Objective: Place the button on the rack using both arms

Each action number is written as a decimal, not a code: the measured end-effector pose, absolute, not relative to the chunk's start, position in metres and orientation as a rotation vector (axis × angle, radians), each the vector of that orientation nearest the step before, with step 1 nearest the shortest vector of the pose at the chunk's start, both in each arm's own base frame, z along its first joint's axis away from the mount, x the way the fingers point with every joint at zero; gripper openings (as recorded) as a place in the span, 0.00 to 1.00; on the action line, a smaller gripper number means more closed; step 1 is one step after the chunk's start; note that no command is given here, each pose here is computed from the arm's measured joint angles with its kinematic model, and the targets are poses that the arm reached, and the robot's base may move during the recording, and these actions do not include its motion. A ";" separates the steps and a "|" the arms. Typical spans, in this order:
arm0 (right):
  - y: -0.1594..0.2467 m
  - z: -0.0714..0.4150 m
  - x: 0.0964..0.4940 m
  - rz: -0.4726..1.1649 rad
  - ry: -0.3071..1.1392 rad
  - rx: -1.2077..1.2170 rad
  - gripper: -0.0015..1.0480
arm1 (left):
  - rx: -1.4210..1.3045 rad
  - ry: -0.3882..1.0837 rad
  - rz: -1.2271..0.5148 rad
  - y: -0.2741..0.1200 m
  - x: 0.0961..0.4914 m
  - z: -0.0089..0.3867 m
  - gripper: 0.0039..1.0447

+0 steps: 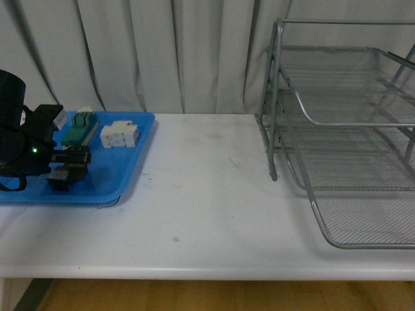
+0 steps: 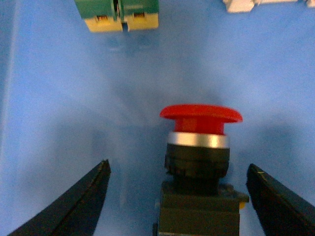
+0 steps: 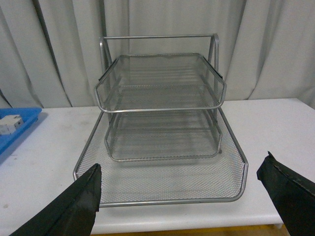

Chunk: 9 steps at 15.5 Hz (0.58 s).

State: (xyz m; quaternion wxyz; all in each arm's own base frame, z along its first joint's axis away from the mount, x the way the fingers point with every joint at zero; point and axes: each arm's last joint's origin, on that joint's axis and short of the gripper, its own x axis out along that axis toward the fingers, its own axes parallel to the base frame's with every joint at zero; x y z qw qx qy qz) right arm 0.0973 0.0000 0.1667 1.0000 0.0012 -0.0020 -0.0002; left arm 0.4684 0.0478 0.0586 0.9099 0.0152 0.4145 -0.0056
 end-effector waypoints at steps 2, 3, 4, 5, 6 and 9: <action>0.000 0.167 0.097 0.000 -0.004 0.002 0.94 | 0.035 0.867 -0.007 0.046 0.465 0.054 0.57; 0.000 0.167 0.097 0.000 -0.004 0.002 0.94 | 0.033 0.862 -0.012 0.045 0.462 0.054 0.46; 0.000 0.167 0.097 0.000 -0.004 0.002 0.94 | 0.022 0.860 -0.023 0.044 0.456 0.056 0.38; 0.000 0.167 0.097 0.000 -0.004 0.002 0.94 | 0.019 0.854 -0.029 0.042 0.447 0.058 0.37; 0.000 0.167 0.097 0.000 -0.004 0.002 0.94 | 0.025 0.837 -0.030 0.040 0.436 0.067 0.36; 0.000 0.167 0.097 0.000 -0.004 0.002 0.94 | 0.043 0.656 -0.089 0.025 0.385 0.138 0.35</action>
